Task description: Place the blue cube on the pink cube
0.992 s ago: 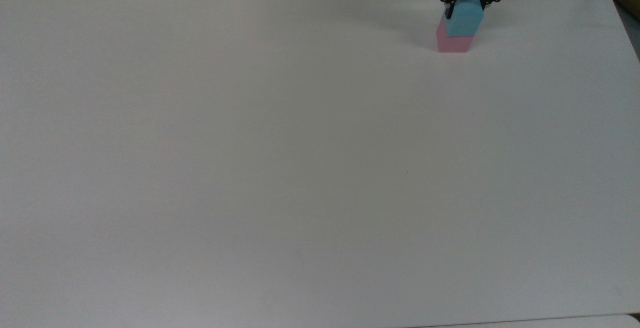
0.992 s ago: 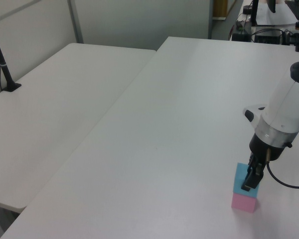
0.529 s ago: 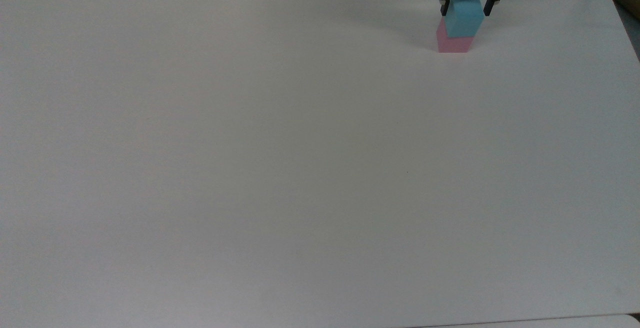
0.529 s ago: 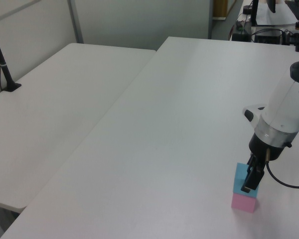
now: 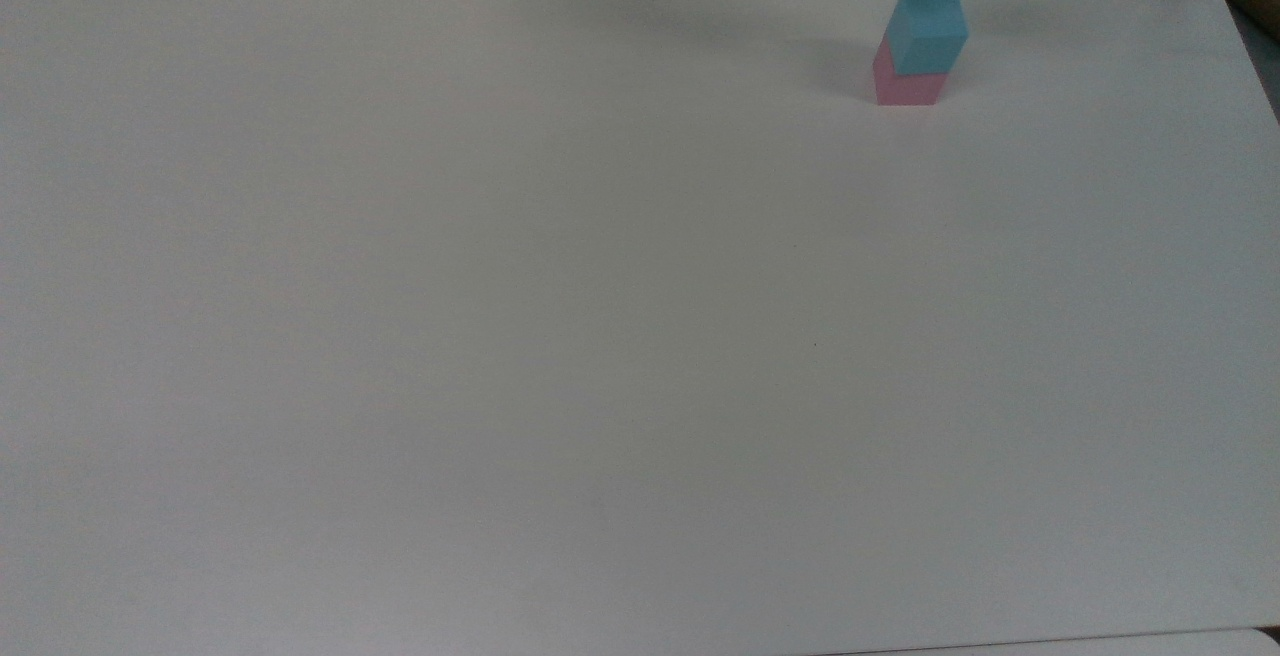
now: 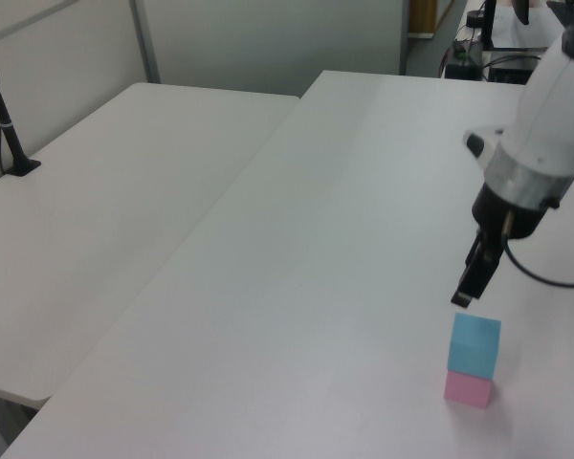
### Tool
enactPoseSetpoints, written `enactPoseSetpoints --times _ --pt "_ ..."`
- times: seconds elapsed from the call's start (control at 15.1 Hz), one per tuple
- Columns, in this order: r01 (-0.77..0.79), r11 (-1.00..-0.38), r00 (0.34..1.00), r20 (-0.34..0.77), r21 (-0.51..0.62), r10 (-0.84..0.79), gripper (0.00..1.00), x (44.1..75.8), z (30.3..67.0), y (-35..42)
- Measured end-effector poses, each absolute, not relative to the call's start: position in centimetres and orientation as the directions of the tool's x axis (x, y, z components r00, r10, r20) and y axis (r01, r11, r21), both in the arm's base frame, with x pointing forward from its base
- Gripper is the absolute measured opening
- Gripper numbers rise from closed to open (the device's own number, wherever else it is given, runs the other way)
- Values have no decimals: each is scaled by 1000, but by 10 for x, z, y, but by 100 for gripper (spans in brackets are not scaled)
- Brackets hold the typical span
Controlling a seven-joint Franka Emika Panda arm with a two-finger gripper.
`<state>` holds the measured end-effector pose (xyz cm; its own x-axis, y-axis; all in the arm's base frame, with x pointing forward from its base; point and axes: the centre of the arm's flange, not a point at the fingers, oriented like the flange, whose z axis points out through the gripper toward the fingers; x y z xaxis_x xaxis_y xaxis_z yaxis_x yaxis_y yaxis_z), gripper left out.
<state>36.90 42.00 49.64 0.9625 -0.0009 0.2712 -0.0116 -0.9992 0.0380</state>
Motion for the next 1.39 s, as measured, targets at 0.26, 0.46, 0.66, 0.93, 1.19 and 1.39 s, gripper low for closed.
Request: enactPoseSetpoints --times 0.26,0.46,0.66,0.93,1.19,1.39 --pt "-8 -999 972 233 51 4 100 375 569 399" --pt "0 -997 983 185 71 13 100 401 611 353" --pt "5 -997 987 158 73 17 100 443 637 278" --pt "-1 -999 993 119 48 4 100 485 658 154" --pt "2 -1000 996 92 7 2 100 499 679 32" --pt "6 -1000 997 79 17 7 100 502 674 1"
